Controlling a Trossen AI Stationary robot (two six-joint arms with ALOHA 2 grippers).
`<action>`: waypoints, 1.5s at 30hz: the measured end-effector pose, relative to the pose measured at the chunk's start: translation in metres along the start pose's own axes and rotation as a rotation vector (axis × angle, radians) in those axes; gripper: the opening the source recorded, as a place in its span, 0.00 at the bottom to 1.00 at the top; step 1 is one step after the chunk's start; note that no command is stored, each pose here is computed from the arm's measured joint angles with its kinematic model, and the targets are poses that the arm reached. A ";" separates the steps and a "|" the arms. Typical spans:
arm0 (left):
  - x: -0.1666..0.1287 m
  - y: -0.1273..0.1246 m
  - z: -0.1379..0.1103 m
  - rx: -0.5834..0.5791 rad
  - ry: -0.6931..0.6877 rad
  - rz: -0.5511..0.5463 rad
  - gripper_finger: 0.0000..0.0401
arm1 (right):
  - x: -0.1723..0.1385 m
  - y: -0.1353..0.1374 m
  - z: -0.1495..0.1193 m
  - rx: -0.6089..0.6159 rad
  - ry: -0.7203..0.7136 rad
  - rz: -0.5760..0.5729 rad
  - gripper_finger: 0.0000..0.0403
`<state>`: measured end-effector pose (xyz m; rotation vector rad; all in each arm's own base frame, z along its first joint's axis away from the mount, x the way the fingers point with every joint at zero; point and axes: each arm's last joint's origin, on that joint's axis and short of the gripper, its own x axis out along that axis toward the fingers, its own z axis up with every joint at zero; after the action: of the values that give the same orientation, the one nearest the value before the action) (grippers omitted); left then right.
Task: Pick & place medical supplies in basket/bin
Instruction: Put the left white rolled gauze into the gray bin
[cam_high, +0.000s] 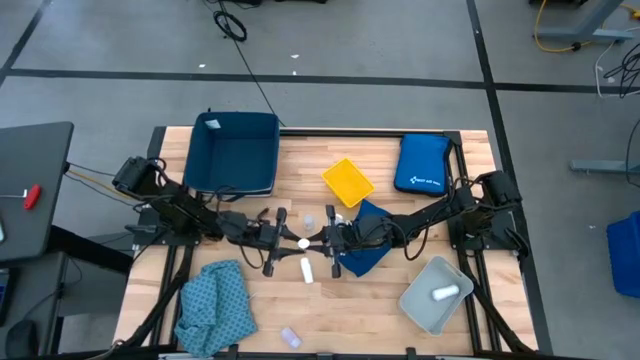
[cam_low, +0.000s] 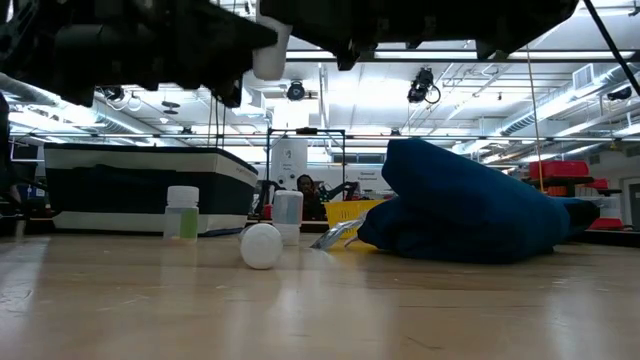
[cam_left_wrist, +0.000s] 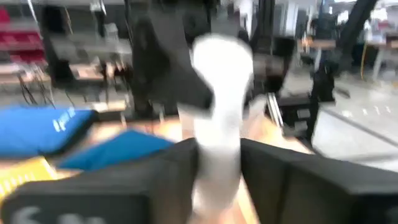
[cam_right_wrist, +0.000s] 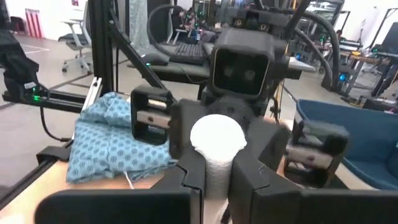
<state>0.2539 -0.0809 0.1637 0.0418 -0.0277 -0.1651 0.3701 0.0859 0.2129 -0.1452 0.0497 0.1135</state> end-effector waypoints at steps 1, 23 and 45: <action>0.000 0.000 -0.003 0.001 0.026 -0.004 0.38 | 0.000 0.000 0.000 0.000 -0.001 -0.001 0.09; -0.007 -0.003 -0.028 0.013 0.318 -0.095 0.69 | -0.018 0.010 0.009 0.075 0.253 0.056 0.09; -0.007 -0.003 -0.030 -0.003 0.337 -0.092 0.69 | -0.085 0.070 0.067 0.328 1.189 0.022 0.09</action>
<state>0.2471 -0.0816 0.1337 0.0674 0.3111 -0.2487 0.2807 0.1550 0.2744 0.1339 1.2504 0.0259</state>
